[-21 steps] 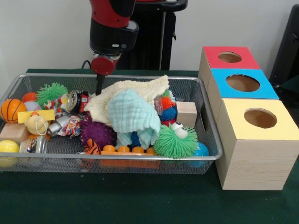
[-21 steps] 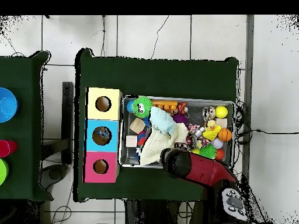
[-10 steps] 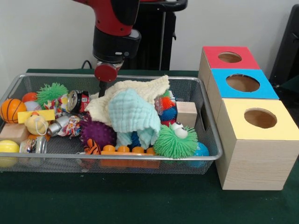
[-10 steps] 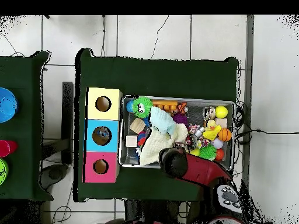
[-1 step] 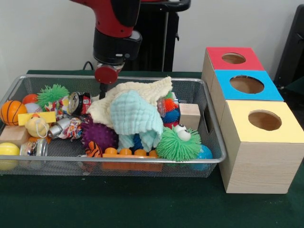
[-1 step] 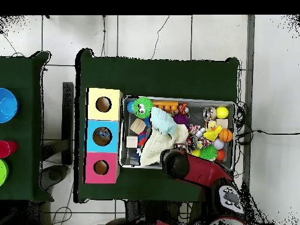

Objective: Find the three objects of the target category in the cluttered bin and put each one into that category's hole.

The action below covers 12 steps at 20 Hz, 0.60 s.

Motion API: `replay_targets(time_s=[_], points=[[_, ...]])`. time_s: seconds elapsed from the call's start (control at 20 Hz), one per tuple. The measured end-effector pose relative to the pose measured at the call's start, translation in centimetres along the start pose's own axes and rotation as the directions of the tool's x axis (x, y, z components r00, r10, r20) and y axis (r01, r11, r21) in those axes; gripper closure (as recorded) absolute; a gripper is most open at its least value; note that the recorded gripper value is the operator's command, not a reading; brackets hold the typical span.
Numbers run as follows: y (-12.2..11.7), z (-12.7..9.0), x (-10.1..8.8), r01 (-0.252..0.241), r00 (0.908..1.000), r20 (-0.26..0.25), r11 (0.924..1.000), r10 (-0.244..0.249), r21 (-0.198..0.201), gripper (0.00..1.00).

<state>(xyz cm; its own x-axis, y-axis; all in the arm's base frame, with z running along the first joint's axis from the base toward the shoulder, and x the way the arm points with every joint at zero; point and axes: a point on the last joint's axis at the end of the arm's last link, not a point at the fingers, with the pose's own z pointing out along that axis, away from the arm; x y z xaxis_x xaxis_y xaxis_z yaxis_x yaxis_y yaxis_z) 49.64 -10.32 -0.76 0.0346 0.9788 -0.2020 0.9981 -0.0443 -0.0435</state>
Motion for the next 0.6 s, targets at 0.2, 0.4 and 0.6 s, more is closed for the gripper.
replay_targets(time_s=[0.2, 0.4, 0.6], points=[[0.0, 0.5, -0.4, -0.008, 1.0, -0.001, 1.0, 0.008, 0.005, 0.0], [0.4, 0.5, -0.9, -0.013, 0.9999, 0.003, 0.9999, 0.013, -0.003, 0.0], [0.9, 0.5, -1.3, -0.017, 0.9998, 0.006, 0.9998, 0.017, -0.011, 1.0]])
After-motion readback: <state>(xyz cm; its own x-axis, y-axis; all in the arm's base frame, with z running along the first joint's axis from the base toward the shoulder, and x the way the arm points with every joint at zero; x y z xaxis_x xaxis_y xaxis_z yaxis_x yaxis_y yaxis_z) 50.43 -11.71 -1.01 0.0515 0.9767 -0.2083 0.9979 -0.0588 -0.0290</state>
